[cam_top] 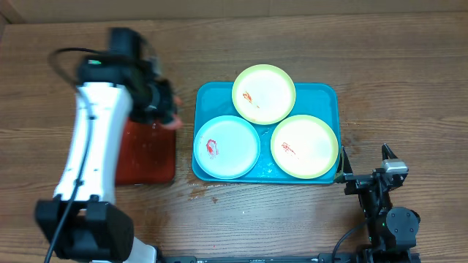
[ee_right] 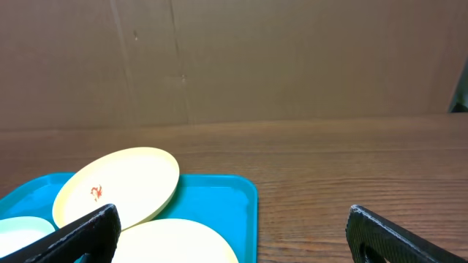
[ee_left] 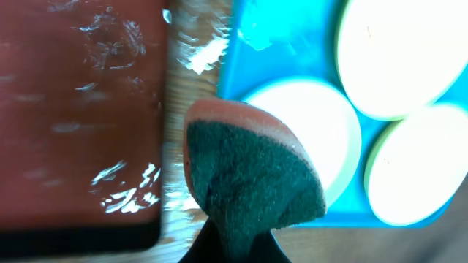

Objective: Clean dirty plates on tray and stack at the side
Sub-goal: 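Carry the sponge with the left gripper onto the white plate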

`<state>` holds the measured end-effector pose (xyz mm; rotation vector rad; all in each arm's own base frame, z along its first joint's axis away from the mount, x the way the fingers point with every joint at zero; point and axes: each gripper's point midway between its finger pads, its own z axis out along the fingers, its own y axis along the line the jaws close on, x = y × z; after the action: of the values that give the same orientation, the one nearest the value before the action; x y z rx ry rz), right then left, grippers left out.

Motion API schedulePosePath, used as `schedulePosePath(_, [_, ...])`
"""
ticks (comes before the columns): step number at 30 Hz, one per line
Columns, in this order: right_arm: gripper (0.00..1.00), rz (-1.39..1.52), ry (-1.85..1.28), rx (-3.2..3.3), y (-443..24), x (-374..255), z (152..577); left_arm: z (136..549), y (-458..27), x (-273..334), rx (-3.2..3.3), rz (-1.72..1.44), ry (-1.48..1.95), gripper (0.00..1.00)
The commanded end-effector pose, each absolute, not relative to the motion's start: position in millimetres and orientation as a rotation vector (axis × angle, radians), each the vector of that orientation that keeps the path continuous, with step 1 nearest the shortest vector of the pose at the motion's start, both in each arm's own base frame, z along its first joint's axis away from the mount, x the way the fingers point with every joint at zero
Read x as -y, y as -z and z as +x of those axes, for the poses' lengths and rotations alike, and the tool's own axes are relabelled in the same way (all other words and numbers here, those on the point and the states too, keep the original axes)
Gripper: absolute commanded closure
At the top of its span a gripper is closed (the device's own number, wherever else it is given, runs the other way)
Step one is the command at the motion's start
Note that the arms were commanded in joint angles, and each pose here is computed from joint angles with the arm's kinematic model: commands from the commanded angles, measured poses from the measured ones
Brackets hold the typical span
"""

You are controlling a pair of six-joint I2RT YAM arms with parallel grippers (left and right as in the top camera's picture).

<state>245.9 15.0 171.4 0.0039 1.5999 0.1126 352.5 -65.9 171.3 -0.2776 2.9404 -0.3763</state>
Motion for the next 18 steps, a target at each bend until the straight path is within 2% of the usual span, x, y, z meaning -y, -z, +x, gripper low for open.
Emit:
schedulePosePath(1, [0.00,0.005,-0.109,-1.595,-170,-15,246,333,-127,116,-3.029,-0.142,0.437,0.96])
schedulePosePath(5, [0.00,0.005,-0.109,-1.595,-170,-15,246,333,-91,155,-2.966,-0.010,0.408,0.96])
schedulePosePath(10, [0.00,0.005,-0.109,-1.595,-170,-15,246,343,-64,164,-2.852,-0.006,0.237,0.96])
schedulePosePath(18, [0.00,0.005,-0.109,-1.595,-170,-15,246,336,-35,174,-2.818,-0.076,0.254,0.96])
